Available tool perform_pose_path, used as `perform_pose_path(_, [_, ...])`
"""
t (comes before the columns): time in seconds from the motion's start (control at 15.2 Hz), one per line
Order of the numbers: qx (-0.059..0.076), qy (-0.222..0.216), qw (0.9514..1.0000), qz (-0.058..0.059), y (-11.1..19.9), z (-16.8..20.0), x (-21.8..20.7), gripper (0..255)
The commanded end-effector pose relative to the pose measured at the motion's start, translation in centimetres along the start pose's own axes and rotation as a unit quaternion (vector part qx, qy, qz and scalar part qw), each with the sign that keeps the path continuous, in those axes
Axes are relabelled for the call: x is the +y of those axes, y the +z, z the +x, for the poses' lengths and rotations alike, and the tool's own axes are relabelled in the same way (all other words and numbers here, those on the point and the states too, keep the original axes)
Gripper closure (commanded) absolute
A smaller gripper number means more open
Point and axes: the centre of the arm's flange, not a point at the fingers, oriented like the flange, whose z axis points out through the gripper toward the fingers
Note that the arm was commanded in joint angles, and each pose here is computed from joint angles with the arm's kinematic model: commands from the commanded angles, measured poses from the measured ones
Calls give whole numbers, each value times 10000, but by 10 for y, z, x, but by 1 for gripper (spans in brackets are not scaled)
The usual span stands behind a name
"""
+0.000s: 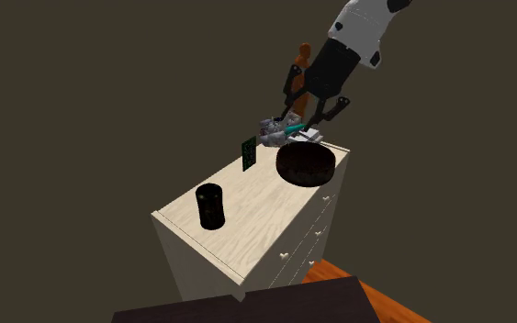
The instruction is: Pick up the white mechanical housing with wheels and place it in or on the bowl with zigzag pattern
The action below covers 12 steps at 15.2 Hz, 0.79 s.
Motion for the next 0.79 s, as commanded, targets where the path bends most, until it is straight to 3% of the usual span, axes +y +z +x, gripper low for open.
perform_pose_path(0.0, [-7, -6, 10000, -3, -16, 22, 3, 255])
perform_pose_path(0.4, [-7, -6, 10000, -3, -58, 90, 18, 255])
perform_pose_path(0.73, [-7, -6, 10000, -3, -35, 97, 30, 255])
